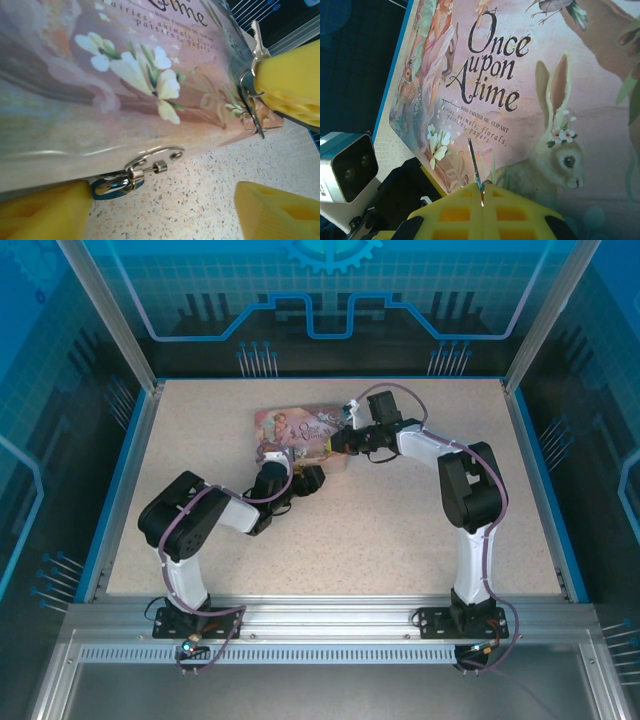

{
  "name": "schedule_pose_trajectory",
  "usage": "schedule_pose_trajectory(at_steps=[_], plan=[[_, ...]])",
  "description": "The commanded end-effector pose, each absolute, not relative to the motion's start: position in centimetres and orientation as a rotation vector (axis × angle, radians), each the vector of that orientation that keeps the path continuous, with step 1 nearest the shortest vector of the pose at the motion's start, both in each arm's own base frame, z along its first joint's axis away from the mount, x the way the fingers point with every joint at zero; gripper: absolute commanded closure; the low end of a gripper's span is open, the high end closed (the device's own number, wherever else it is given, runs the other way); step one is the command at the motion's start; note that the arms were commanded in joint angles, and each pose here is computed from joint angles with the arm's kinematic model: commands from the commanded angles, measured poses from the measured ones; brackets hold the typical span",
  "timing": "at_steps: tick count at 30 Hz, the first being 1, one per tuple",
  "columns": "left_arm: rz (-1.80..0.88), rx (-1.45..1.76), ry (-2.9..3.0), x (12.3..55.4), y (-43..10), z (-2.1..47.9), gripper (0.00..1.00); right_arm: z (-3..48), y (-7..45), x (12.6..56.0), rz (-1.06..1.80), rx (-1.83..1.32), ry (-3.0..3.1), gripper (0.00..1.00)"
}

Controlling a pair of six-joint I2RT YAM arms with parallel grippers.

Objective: Unlock a padlock with a key

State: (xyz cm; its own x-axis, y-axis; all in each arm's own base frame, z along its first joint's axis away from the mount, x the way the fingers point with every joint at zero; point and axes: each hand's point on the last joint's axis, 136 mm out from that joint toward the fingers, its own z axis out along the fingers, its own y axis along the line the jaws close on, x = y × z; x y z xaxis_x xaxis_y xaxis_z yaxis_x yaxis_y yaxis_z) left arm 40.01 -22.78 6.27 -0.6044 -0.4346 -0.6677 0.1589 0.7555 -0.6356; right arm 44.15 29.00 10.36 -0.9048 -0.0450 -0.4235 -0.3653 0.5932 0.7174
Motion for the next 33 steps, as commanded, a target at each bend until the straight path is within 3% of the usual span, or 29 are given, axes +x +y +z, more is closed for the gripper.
schedule_pose_trajectory(at_steps=[1,11,24,33], plan=[[-0.901,-0.147,1.972,40.7,-24.1,9.1,0.31,2.8,26.1,41.3,1.107,-0.164,2.747,1.00],[-0.910,-0.177,1.983,41.2,-24.3,8.5,0.42,2.9,26.2,41.2,1.114,-0.161,2.744,1.00],[-0.956,-0.222,1.948,40.9,-24.4,9.0,0.43,3.0,26.2,41.3,1.124,-0.155,2.737,1.00],[-0.964,-0.251,1.922,40.7,-24.0,9.9,0.54,3.0,26.3,41.3,1.127,-0.153,2.736,1.00]])
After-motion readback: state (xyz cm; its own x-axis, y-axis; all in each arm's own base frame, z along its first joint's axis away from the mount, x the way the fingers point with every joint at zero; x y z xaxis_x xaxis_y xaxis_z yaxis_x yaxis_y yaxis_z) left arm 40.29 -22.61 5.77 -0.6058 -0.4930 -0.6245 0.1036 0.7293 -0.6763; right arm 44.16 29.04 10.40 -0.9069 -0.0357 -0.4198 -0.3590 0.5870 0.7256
